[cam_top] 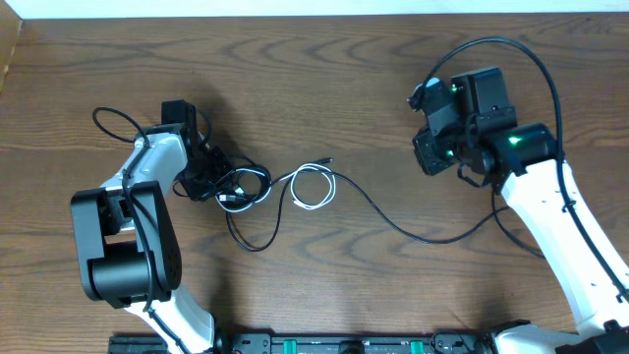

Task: Untangle cables

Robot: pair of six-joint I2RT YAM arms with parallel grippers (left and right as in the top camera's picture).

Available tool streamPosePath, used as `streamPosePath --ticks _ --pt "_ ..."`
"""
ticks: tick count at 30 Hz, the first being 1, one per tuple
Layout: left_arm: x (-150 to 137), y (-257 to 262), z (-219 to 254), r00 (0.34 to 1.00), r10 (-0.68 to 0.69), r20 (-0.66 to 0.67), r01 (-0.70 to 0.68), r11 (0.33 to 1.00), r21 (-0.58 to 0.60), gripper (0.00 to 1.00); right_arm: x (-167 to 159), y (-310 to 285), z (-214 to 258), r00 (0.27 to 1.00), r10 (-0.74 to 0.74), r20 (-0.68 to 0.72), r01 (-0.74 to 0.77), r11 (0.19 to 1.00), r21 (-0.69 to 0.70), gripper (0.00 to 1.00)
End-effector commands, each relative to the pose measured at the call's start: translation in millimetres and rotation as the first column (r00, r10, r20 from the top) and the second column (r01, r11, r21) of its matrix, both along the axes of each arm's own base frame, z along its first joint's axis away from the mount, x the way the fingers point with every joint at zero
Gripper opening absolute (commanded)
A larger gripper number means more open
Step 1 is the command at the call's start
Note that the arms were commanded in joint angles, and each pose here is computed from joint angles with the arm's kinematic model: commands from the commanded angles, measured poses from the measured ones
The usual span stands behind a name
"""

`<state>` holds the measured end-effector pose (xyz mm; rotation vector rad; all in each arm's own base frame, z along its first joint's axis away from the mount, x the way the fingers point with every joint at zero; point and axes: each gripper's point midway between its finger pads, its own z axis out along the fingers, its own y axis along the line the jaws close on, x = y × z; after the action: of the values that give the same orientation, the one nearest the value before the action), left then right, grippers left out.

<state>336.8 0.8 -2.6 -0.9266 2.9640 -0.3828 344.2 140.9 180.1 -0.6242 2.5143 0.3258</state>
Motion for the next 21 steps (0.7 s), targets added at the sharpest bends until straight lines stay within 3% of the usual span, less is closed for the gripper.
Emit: streamPosePath --ticks 1,3,5,11,15,21 --pt "-7 4 -8 0.999 0.016 -0.031 -0.015 1.0 0.01 0.08 -14 21 -9 0.992 0.112 -0.053 -0.11 0.993 0.043 0.3" --pt "-7 3 -8 0.999 0.016 -0.031 -0.015 1.0 0.01 0.08 -20 37 -20 0.977 0.202 -0.072 -0.199 0.979 0.049 0.4" --pt "-7 3 -8 0.999 0.016 -0.031 -0.015 1.0 0.01 0.08 -25 49 -33 0.962 0.254 -0.1 -0.252 0.967 0.034 0.44" --pt "-7 3 -8 0.999 0.015 -0.031 -0.015 1.0 0.01 0.08 -36 100 -91 0.89 0.424 -0.169 -0.432 0.902 -0.011 0.46" --pt "-7 3 -8 0.999 0.016 -0.031 -0.015 1.0 0.01 0.08 -29 118 -137 0.857 0.485 -0.176 -0.506 0.855 -0.111 0.3" --pt "-7 3 -8 0.999 0.016 -0.031 -0.015 1.0 0.01 0.08 -15 113 -172 0.87 0.454 -0.191 -0.487 0.853 -0.188 0.29"
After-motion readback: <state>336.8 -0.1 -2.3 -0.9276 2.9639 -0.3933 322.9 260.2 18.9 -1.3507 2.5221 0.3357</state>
